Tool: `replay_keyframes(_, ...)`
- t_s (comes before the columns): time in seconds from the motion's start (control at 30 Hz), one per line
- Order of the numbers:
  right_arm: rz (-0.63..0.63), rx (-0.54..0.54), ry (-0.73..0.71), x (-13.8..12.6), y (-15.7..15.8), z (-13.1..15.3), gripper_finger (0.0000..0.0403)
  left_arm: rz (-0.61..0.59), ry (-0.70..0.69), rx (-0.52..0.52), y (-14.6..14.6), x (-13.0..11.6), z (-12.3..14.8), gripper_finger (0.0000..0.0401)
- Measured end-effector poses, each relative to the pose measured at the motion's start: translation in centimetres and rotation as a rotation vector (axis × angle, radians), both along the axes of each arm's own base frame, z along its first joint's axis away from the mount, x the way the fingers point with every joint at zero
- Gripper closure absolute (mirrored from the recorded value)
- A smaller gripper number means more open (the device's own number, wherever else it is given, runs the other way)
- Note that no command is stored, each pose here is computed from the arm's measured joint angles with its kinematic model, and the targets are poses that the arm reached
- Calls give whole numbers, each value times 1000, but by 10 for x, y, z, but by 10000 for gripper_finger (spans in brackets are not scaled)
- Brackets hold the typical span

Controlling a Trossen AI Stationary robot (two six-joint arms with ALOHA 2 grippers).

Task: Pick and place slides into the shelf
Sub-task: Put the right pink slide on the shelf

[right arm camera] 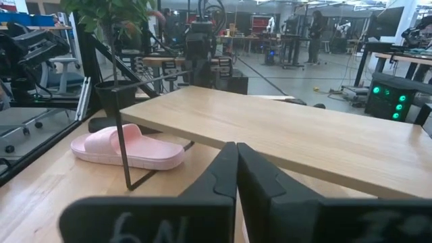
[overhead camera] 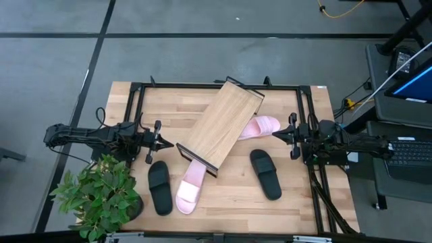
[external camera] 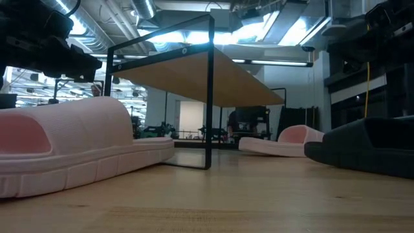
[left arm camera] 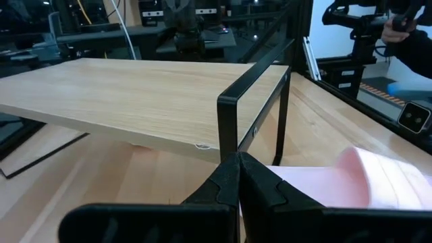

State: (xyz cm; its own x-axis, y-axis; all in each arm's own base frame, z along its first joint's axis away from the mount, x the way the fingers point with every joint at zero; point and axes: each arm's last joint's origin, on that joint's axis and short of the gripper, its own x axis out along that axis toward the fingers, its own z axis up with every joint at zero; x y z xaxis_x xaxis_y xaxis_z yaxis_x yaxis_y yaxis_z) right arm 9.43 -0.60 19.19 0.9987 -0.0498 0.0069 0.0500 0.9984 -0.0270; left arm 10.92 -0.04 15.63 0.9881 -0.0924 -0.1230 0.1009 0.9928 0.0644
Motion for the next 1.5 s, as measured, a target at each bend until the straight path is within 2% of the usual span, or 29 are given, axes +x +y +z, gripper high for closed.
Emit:
replay_keyframes(0.73,-3,36,40,0,0,-4,389,0,0,1,0,0,0,401)
replay_keyframes(0.97,-101,198,34,0,-3,-5,389,46,0,7,1,0,0,401)
replay_keyframes(1.23,-108,311,-1,-3,-3,5,389,57,0,8,2,0,0,401)
replay_keyframes(1.33,-124,339,17,-6,-3,11,389,57,0,9,2,0,0,401)
replay_keyframes(1.5,-252,339,85,-15,-6,20,397,57,0,9,2,0,0,401)
